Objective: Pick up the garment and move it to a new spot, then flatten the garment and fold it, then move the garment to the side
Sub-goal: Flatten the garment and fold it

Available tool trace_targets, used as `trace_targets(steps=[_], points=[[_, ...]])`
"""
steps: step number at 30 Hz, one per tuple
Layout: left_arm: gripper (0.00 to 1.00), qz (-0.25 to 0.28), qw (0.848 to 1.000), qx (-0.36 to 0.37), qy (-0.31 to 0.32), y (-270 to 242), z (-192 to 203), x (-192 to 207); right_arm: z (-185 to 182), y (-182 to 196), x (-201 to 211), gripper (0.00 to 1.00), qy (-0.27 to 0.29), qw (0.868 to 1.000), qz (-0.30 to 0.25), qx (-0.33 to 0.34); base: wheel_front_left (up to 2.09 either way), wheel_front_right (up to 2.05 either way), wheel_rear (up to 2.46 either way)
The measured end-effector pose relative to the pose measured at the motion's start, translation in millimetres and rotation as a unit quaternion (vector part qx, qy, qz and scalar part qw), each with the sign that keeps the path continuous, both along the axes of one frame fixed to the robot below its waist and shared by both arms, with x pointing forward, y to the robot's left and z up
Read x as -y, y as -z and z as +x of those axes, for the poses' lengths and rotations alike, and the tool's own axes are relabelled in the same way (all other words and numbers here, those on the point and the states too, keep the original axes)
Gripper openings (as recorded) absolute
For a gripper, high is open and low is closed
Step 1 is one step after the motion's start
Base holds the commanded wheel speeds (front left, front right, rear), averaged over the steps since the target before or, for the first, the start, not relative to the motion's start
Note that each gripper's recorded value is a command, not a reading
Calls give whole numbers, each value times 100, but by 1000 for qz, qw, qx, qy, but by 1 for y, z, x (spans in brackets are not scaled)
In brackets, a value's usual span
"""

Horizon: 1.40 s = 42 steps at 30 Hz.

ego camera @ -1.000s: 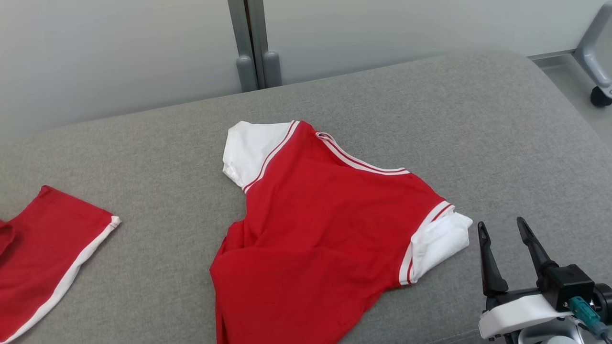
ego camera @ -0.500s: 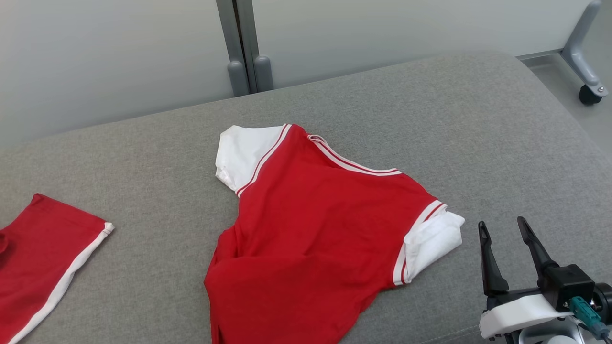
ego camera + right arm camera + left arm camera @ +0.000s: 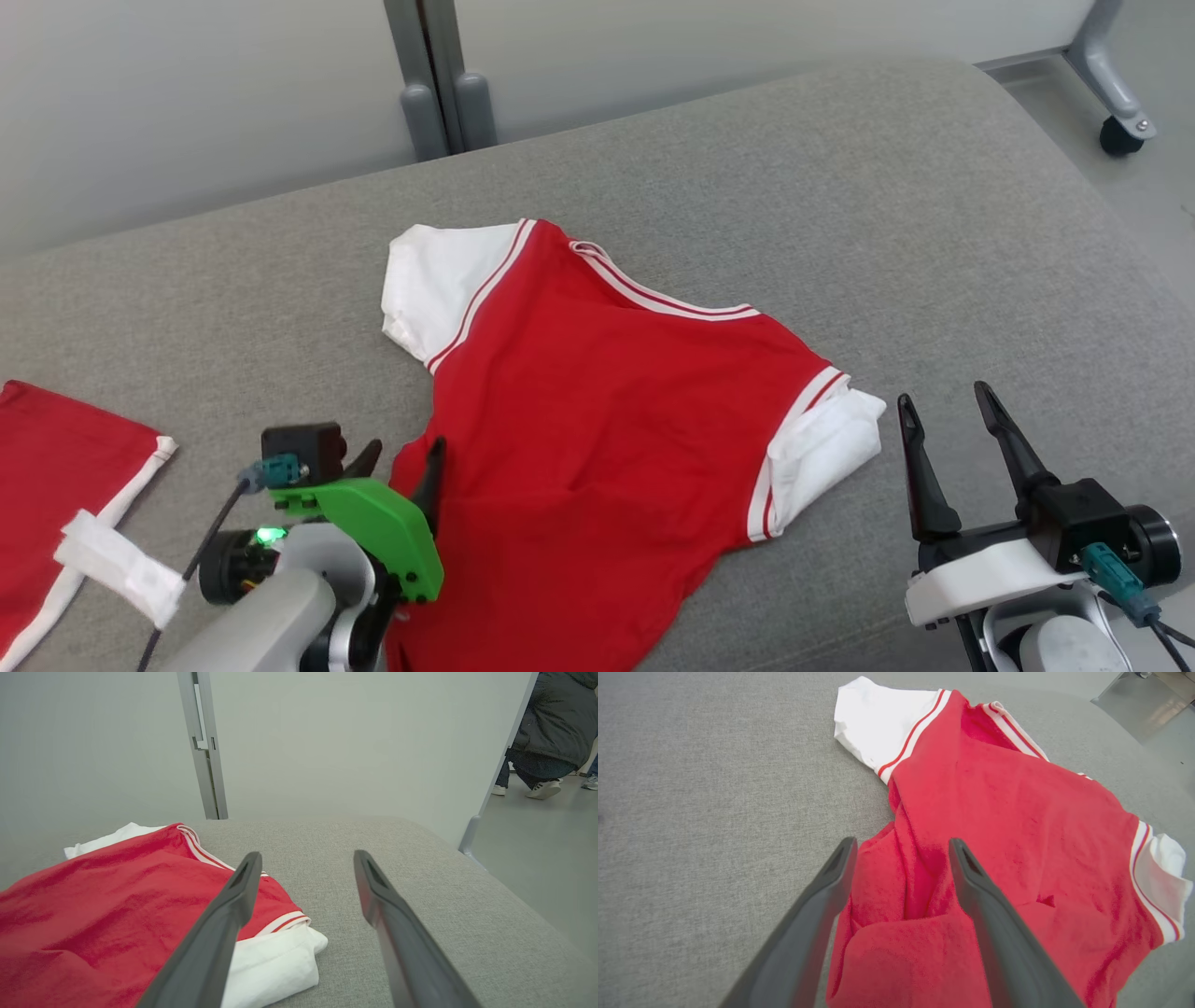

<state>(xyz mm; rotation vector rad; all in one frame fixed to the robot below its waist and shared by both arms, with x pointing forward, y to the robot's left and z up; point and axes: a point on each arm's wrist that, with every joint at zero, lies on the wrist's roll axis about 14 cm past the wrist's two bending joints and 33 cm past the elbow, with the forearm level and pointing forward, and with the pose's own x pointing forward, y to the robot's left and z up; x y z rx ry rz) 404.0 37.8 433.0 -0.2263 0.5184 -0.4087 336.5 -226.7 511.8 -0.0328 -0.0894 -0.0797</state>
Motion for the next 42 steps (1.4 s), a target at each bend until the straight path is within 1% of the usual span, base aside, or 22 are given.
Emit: trace_targets(steps=[1, 3, 7, 10, 11, 12, 15, 19, 21, 25, 27, 31, 32, 33, 34, 35, 38, 40, 42], points=[[100, 12, 1000, -2, 6, 3, 6, 1, 0, 0, 2, 100, 3, 1000, 0, 0, 0, 0, 0], [100, 11, 999, -30, 24, 12, 14, 12, -2, 2, 8, 100, 13, 1000, 2, -4, 0, 0, 0], [100, 20, 993, -83, 80, 35, 8, 34, -8, 8, 20, 100, 33, 999, 3, -16, 0, 0, 0], [100, -2, 989, -109, 95, 44, 10, 47, -11, 12, 28, 100, 48, 999, 7, -22, 0, 0, 0], [7, -3, 989, -114, 95, 47, 11, 48, -11, 13, 30, 100, 51, 998, 7, -23, 0, 0, 0], [0, 0, 989, -114, 93, 49, 16, 49, -11, 14, 32, 100, 54, 998, 7, -26, 0, 0, 0], [0, 10, 994, -82, 72, 46, 44, 45, -7, 15, 34, 100, 57, 998, 9, -28, 0, 0, 0], [0, -36, 999, -18, 11, 17, 94, 48, -1, 16, 34, 100, 56, 998, 10, -31, 0, 0, 0], [0, -39, 999, 17, -19, 5, 119, 43, 2, 16, 35, 100, 58, 998, 8, -32, 0, 0, 0], [0, -28, 994, 86, -58, -20, 161, 33, 2, 15, 41, 100, 67, 997, 5, -33, 0, 0, 0], [0, -13, 991, 121, -59, -34, 176, 33, 0, 16, 46, 100, 74, 997, 3, -35, 0, 0, 0], [0, 10, 984, 168, -55, -53, 198, 37, -6, 18, 53, 100, 87, 995, -1, -41, 0, 0, 0], [6, 21, 982, 178, -56, -56, 203, 36, -8, 19, 55, 100, 91, 995, -1, -44, 0, 0, 0], [25, 29, 981, 184, -60, -58, 207, 34, -9, 20, 56, 100, 94, 995, -1, -45, 0, 0, 0], [67, 37, 980, 185, -64, -56, 209, 31, -10, 20, 58, 100, 96, 994, -1, -46, 0, 0, 0], [100, 47, 980, 181, -64, -50, 209, 29, -11, 20, 58, 100, 97, 994, -1, -47, 0, 0, 0], [100, 73, 978, 181, -67, -43, 205, 24, -16, 20, 62, 100, 105, 993, 4, -45, 0, 0, 0], [100, 52, 980, 176, -79, -48, 202, 25, -20, 21, 64, 100, 110, 993, 6, -46, 0, 0, 0], [100, 41, 982, 164, -78, -41, 190, 28, -24, 23, 65, 100, 113, 992, 9, -48, 0, 0, 0]])
